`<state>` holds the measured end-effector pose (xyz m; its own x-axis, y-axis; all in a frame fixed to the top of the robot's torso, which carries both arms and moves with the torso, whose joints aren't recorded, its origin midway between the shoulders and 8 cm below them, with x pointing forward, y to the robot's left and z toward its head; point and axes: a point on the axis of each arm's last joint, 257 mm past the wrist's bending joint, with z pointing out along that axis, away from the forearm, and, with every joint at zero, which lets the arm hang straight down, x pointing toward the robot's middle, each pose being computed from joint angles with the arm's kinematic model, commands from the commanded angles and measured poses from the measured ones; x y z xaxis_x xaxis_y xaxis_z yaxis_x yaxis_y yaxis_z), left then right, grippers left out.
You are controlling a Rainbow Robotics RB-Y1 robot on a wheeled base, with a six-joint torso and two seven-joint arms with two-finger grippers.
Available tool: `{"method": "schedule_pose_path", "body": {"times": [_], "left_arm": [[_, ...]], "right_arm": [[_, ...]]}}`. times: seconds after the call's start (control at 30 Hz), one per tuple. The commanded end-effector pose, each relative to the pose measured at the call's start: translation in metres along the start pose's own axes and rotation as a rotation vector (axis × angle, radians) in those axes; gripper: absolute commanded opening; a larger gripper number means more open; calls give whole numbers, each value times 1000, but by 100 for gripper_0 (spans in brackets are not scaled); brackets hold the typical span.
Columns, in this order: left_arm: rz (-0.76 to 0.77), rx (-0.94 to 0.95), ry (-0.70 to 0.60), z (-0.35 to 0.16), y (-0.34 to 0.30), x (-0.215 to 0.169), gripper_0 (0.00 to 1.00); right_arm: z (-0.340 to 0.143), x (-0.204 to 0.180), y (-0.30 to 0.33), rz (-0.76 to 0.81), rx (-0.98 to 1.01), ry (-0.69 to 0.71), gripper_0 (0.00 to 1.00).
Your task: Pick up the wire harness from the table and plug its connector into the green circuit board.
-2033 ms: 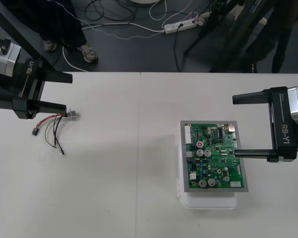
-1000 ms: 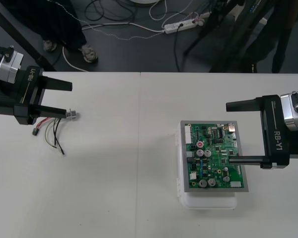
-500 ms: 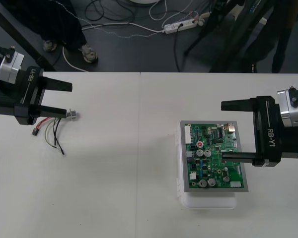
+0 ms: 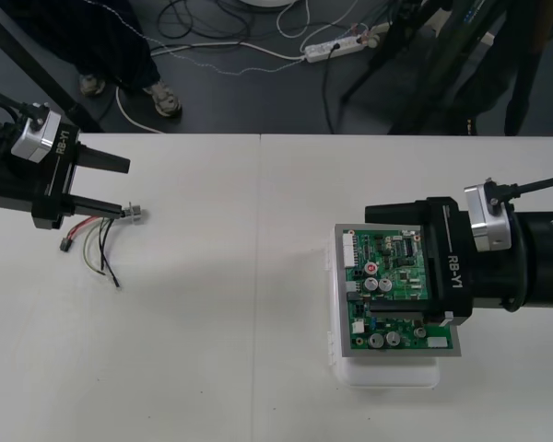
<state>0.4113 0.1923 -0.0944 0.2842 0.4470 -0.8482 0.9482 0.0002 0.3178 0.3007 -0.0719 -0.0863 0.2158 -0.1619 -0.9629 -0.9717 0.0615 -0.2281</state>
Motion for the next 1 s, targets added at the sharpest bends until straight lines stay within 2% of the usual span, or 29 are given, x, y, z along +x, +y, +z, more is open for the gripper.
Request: {"method": "schedule_pose_path", "body": {"times": [0.03,0.2,0.3,0.37,0.47,0.73,1.0], "left_arm": [[148,69,126,-16,1,4,59],[169,91,199,-17,2,16,59],[192,101,253,-19,5,25,66],[258,102,303,-22,13,32,82],[316,109,355,-26,20,44,100],[451,175,466,-38,36,72,100],[699,272,561,-42,57,86,100]], "right_arm": [[27,-3,25,-1,-72,-61,100],[39,-5,32,4,-91,-83,100],[49,-6,35,6,-97,-92,100],[55,-7,35,12,-90,-104,100],[61,-7,33,10,-76,-110,100],[72,8,23,-36,-29,-57,100],[84,19,21,-34,-8,-38,100]]}}
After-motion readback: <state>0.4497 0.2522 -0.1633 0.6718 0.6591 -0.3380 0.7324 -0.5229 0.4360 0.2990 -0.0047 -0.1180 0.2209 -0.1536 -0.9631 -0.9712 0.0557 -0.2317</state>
